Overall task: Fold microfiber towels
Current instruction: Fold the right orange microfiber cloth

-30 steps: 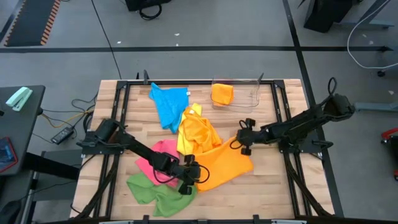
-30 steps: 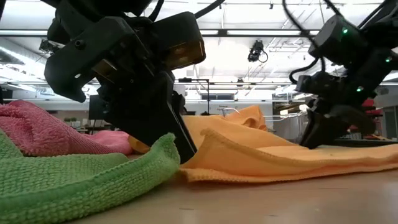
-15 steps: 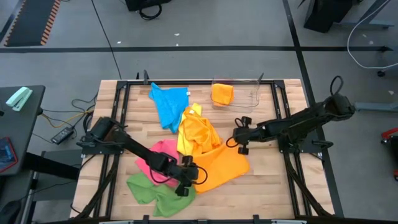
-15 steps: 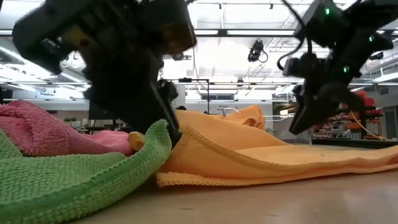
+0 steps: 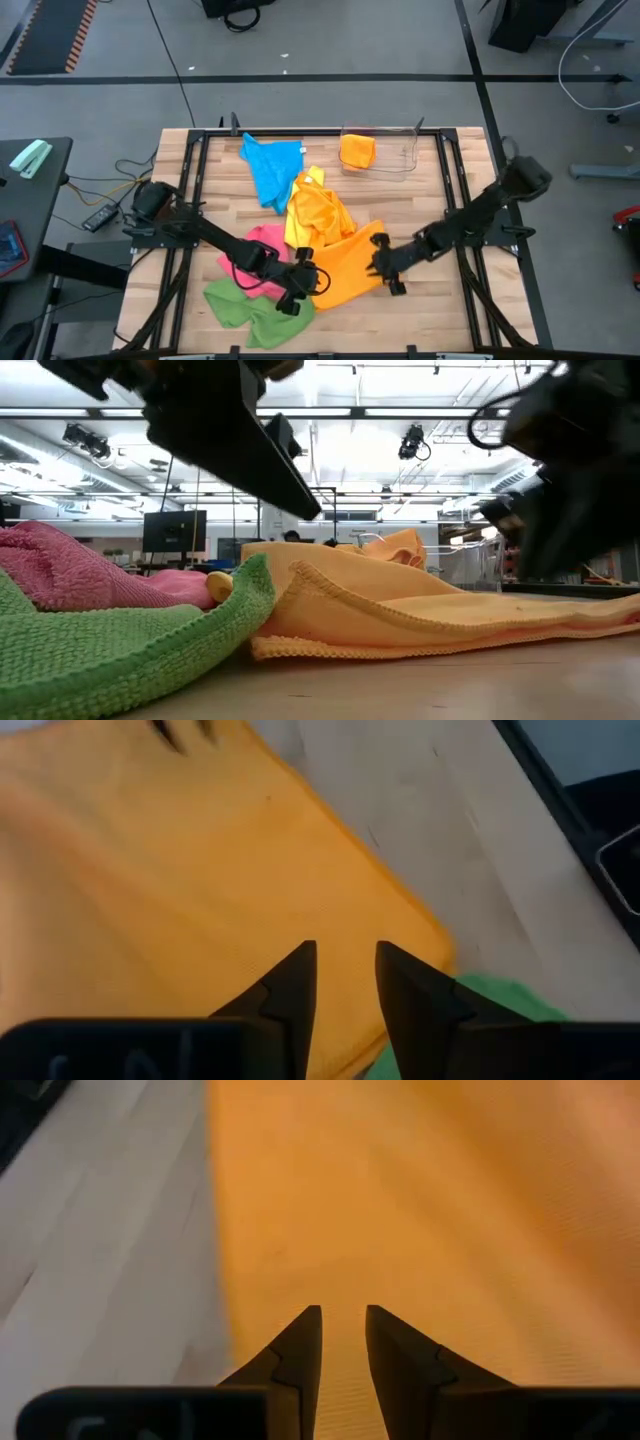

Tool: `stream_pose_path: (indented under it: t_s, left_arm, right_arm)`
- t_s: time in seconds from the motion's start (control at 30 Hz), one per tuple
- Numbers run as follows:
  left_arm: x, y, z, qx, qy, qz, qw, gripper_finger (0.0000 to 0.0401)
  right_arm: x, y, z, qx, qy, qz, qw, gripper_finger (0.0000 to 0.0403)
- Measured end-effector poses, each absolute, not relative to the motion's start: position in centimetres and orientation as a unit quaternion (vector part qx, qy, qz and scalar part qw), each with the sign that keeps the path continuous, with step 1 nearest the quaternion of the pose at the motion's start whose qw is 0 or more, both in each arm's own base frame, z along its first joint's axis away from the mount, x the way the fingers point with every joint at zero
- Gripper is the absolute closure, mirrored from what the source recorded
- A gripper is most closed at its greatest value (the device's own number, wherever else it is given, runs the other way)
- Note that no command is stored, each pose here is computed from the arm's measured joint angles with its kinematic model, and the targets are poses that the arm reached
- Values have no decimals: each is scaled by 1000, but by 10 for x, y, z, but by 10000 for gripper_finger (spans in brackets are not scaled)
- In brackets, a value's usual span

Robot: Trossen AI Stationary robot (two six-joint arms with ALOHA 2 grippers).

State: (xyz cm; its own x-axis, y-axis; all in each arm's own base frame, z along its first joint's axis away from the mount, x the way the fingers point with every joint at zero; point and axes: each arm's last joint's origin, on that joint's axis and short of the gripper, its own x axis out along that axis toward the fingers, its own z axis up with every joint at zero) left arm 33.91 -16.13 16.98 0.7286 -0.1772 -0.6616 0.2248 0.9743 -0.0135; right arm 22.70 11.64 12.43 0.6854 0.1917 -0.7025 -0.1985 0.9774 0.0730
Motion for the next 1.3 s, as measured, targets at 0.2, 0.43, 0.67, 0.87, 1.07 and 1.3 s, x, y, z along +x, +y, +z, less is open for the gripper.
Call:
stream_pose_path:
  t_s: [0.2,0.43,0.67,0.87,1.07,1.3]
  left_arm:
    - [340,-152,182,36,340,-96,935,289]
    - [343,-143,181,31,346,-83,934,290]
    - [343,-137,178,22,360,-70,930,295]
    - [344,-136,179,10,356,-65,932,300]
    - [344,-142,182,12,342,-77,937,299]
    - [344,-155,188,27,302,-104,947,299]
  right_arm:
    - [248,142,119,-19,375,83,923,313]
    - [296,164,121,-46,359,93,928,313]
    - [334,186,106,-80,406,121,902,313]
    - [330,201,105,-61,461,178,867,313]
    - [291,215,118,-76,557,219,797,313]
    - [252,210,137,-125,628,209,739,313]
